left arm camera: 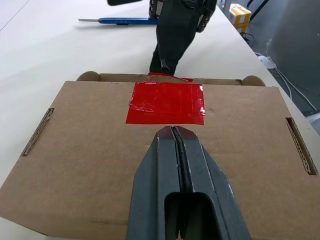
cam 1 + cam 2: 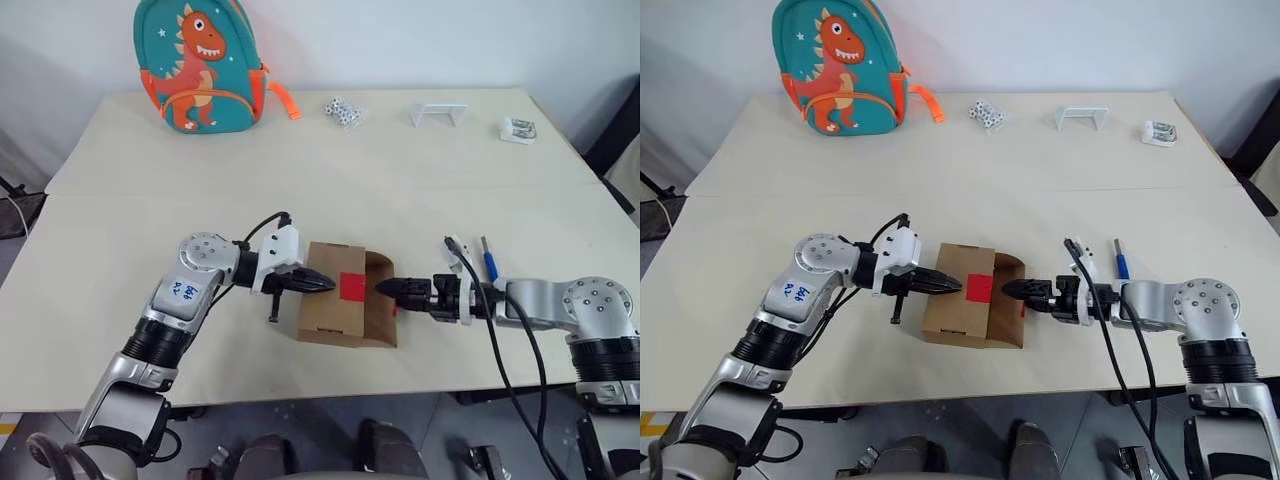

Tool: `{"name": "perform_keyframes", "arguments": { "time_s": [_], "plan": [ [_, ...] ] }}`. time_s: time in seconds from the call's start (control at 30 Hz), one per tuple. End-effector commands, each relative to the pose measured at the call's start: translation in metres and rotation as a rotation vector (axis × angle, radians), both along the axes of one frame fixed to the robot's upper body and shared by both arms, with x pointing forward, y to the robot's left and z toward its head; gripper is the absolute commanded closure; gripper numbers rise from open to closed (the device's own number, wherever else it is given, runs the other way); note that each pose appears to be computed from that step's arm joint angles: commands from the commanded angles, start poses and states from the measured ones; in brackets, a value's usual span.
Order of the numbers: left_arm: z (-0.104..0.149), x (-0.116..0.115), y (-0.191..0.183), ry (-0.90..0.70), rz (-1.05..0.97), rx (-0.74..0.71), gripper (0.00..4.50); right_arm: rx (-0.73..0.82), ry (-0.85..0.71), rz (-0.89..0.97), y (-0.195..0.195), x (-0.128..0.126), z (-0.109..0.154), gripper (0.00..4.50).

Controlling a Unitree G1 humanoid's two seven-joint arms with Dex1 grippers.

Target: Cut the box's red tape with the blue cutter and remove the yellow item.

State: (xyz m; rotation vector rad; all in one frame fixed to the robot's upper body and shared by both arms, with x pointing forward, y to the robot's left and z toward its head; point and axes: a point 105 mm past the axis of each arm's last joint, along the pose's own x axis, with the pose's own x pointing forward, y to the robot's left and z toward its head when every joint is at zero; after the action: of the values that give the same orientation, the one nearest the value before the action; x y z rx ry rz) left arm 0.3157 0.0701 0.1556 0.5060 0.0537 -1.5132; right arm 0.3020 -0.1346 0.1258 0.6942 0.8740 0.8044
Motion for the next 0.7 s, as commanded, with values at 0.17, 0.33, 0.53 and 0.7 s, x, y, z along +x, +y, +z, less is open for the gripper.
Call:
{"name": "perform_keyframes", "arguments": {
  "time_s": [0.17,0.33,0.53,0.7],
  "plan": [
    [-0.011,-0.003,0.003,0.031,0.003,0.037,4.5,-0.022,0.078,0.061,0.014,-0.009,-0.023,2.03],
    [-0.01,-0.003,0.003,0.031,0.003,0.038,4.5,-0.023,0.096,0.064,0.013,-0.008,-0.028,2.03],
    [-0.01,-0.002,0.004,0.028,0.009,0.037,4.5,-0.008,0.095,0.101,0.023,-0.007,-0.029,2.03],
    [-0.011,-0.001,0.004,0.028,0.015,0.033,4.5,-0.016,0.079,0.127,0.029,-0.008,-0.027,3.28]
  ]
}}
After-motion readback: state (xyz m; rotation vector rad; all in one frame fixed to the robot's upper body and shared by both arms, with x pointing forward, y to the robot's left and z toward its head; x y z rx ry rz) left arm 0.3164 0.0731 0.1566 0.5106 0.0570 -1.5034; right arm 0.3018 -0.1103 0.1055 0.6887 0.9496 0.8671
